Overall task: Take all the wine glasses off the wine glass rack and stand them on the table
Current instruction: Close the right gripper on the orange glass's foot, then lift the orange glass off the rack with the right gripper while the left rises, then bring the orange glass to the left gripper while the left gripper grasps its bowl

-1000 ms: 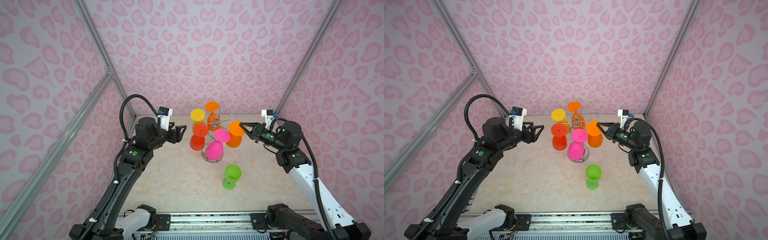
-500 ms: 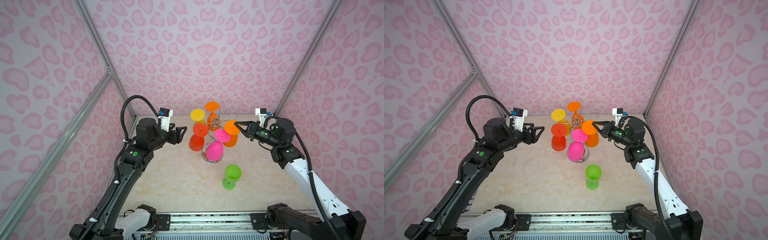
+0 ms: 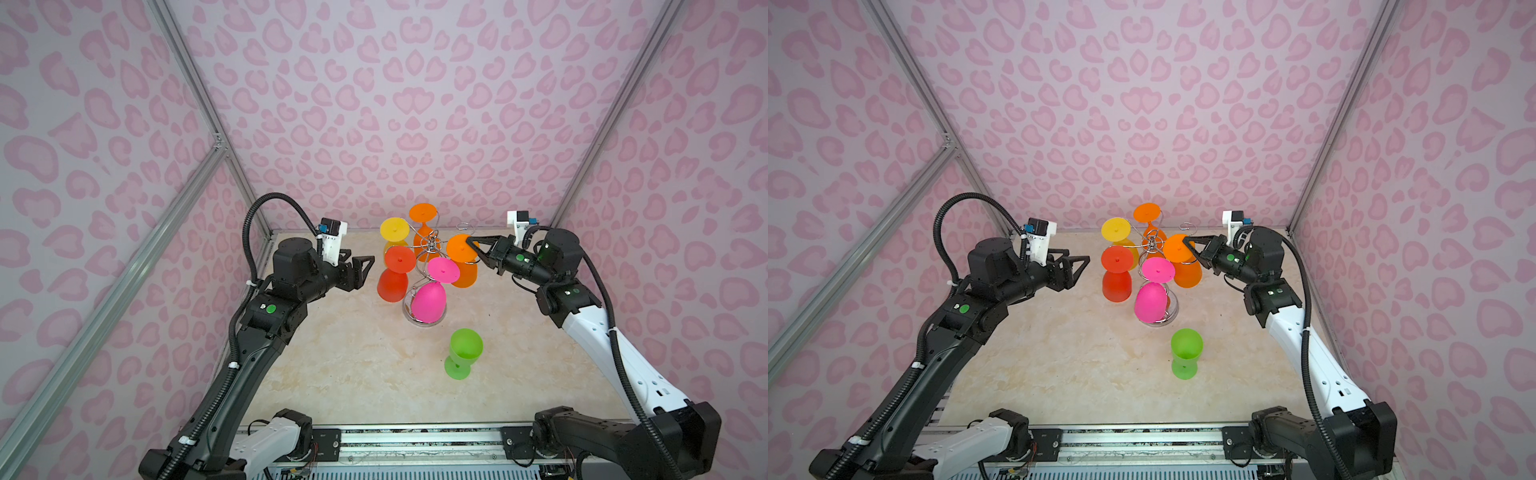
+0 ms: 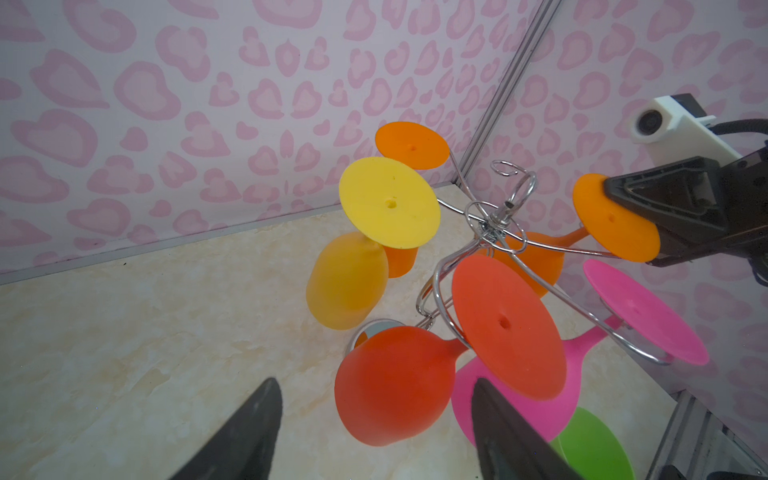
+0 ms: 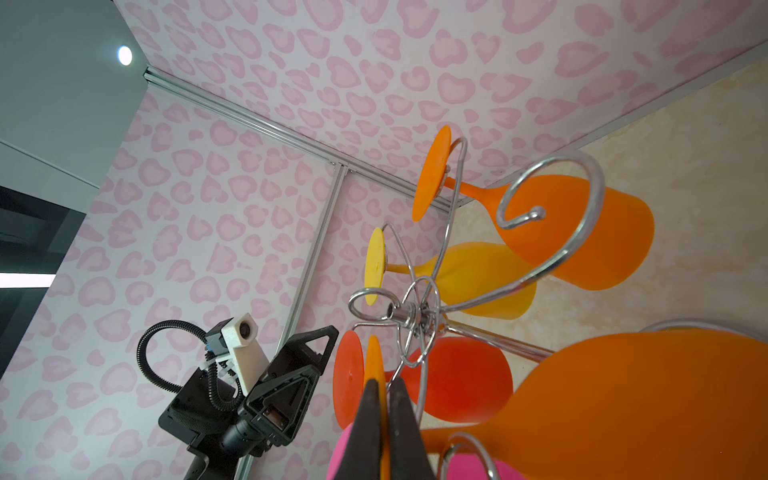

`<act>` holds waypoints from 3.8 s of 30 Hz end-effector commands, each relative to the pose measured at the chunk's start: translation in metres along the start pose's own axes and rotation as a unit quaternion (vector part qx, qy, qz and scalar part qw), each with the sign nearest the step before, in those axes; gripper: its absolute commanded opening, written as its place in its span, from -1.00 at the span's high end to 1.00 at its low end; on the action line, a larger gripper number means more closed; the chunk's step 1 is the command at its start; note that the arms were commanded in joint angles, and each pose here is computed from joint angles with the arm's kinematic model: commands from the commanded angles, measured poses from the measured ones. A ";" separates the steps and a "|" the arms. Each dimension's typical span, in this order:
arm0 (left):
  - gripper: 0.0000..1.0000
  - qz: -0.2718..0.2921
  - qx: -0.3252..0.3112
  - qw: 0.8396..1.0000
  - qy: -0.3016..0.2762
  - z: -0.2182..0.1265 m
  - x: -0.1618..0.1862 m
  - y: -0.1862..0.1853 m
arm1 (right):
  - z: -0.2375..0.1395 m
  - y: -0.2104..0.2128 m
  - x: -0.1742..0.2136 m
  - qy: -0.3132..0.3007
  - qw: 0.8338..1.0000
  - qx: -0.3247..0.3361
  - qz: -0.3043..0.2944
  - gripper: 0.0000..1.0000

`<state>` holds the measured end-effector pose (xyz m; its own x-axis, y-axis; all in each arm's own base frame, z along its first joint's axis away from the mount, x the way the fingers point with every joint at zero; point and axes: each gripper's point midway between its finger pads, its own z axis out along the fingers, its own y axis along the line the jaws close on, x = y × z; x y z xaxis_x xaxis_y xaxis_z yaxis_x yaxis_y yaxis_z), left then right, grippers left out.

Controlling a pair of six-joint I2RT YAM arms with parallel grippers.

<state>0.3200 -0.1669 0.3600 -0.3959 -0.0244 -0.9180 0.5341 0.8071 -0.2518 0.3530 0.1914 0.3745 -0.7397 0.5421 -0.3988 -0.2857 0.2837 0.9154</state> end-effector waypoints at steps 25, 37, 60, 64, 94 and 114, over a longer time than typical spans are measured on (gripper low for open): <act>-0.48 0.004 0.016 1.000 -0.017 -0.003 -0.009 -0.007 | -0.064 0.005 -0.039 -0.084 0.996 0.005 -0.026 1.00; -0.46 0.016 0.092 0.990 -0.110 -0.027 -0.059 -0.042 | -0.130 0.073 -0.068 -0.187 0.976 -0.003 -0.114 1.00; -0.46 -0.045 0.406 0.893 -0.190 -0.026 -0.110 -0.114 | -0.067 0.212 -0.042 -0.130 0.939 -0.273 -0.161 1.00; -0.46 -0.056 0.423 0.884 -0.190 -0.019 -0.110 -0.113 | -0.044 0.220 -0.028 -0.093 0.933 -0.321 -0.135 1.00; -0.60 -0.102 0.463 0.858 -0.198 0.020 -0.104 -0.096 | -0.007 0.226 0.003 -0.037 0.923 -0.374 -0.083 1.00; 0.10 -0.093 0.528 0.816 -0.216 -0.015 -0.116 -0.114 | 0.001 0.205 -0.033 -0.009 0.874 -0.479 0.081 1.00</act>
<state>0.3105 -0.2491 0.4914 -0.4022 -0.4843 -0.7770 0.9131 -0.1505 -0.3789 0.3238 0.2403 0.5690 -0.8010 0.5317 -0.2752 -0.5686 -0.5315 0.6278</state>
